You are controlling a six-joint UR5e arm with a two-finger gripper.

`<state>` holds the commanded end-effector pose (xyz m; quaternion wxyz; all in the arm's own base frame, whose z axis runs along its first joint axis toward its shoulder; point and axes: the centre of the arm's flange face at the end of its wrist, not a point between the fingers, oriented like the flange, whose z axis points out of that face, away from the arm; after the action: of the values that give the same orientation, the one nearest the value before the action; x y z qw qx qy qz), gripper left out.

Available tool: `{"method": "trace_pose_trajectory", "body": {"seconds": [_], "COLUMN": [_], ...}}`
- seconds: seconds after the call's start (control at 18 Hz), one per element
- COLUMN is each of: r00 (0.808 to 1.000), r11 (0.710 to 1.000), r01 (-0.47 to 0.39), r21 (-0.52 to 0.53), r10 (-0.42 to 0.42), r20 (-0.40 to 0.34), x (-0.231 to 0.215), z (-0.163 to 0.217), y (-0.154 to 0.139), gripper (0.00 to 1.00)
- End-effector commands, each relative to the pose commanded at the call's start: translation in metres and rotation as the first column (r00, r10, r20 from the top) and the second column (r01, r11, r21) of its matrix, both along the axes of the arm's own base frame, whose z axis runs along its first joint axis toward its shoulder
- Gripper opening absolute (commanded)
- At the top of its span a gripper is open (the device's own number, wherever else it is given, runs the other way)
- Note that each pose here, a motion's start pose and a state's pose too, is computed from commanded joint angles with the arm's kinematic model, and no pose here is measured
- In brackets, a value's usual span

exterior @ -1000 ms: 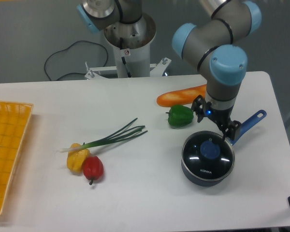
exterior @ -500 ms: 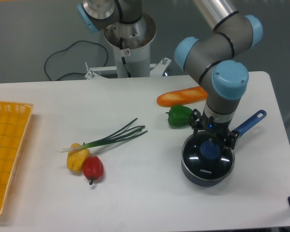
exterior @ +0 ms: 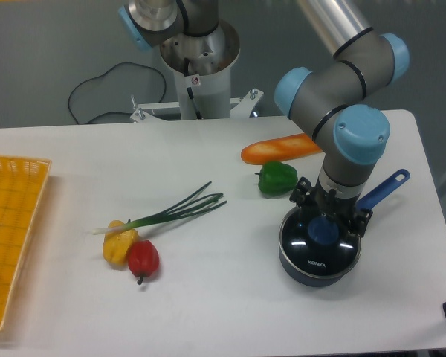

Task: Open the lid
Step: 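Lower the gripper onto the blue knob and close on it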

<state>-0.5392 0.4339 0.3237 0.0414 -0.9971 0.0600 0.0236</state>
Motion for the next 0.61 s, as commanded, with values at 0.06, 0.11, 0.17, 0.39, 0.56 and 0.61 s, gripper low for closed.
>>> {"method": "trace_pose_trajectory", "body": {"seconds": [0.06, 0.11, 0.17, 0.39, 0.56, 0.61], "r00": [1.0, 1.0, 1.0, 1.0, 1.0, 1.0], "r11": [1.0, 1.0, 1.0, 1.0, 1.0, 1.0], "r01": [0.002, 0.003, 0.003, 0.0, -0.01, -0.01], "r21": [0.0, 0.001, 0.0, -0.002, -0.005, -0.006], "r10": [-0.002, -0.003, -0.003, 0.0, 0.01, 0.011], "r20": [0.0, 0.0, 0.003, 0.009, 0.017, 0.018], "x": [-0.001, -0.002, -0.002, -0.004, -0.006, -0.006], "z": [0.0, -0.001, -0.003, -0.008, -0.014, -0.014], "y": [-0.001, 0.0, 0.0, 0.0, 0.001, 0.001], "gripper": [1.0, 1.0, 1.0, 1.0, 1.0, 1.0]}}
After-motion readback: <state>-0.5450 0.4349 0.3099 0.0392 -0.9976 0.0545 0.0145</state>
